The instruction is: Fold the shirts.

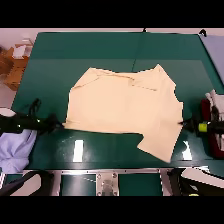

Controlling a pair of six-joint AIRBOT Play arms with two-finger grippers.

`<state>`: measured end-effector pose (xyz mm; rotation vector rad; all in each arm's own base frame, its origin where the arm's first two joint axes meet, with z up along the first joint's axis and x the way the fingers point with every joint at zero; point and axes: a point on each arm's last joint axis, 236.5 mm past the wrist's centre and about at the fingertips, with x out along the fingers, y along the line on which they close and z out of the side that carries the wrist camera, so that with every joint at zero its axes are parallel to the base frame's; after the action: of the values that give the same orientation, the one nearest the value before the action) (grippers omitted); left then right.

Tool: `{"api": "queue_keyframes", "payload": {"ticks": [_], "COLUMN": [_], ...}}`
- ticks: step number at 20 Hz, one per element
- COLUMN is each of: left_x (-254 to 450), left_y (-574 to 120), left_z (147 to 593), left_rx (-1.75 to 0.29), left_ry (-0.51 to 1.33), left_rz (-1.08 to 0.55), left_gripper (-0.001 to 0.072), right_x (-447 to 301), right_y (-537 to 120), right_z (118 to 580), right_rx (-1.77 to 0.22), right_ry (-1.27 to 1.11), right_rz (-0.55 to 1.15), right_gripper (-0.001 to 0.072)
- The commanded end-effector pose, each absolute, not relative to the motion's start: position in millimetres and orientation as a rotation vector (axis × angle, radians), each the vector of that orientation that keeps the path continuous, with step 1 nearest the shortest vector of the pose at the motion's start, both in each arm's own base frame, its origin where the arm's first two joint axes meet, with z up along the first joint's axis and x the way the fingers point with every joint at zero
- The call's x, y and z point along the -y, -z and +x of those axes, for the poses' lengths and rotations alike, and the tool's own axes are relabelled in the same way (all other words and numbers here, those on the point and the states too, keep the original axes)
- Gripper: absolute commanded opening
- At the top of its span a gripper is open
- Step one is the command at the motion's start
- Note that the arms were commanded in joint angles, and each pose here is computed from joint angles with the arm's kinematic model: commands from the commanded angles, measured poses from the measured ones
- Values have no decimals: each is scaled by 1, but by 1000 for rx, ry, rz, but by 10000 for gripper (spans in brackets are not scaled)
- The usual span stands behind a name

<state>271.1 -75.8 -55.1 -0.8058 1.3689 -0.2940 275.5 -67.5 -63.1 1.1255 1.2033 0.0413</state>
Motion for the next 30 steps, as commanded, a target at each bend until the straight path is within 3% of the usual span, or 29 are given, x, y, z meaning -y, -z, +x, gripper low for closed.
{"api": "queue_keyframes", "payload": {"ticks": [1,4,8,11,14,18,22,26,30], "left_x": [106,102,114,134,141,107,60,55,91], "left_y": [-86,-267,-487,-572,-598,-567,-485,-330,-175], "left_z": [340,354,276,203,170,210,299,406,495], "left_rx": [-948,-495,84,316,394,219,-68,-476,-725], "left_ry": [594,679,669,679,652,489,370,452,516], "left_rz": [-874,-608,-220,-54,25,-40,-134,-338,-364], "left_gripper": [22,23,24,25,24,24,24,25,25], "right_x": [76,69,27,-17,-38,-29,13,45,58], "right_y": [-66,-253,-452,-540,-576,-569,-514,-382,-213], "right_z": [337,365,317,265,235,240,283,374,478], "right_rx": [-907,-456,13,239,332,302,185,-71,-339], "right_ry": [-256,-386,-351,-319,-256,-213,-211,-262,-195], "right_rz": [1043,805,393,159,-3,-24,141,387,530], "right_gripper": [13,13,13,13,13,13,13,13,13]}}
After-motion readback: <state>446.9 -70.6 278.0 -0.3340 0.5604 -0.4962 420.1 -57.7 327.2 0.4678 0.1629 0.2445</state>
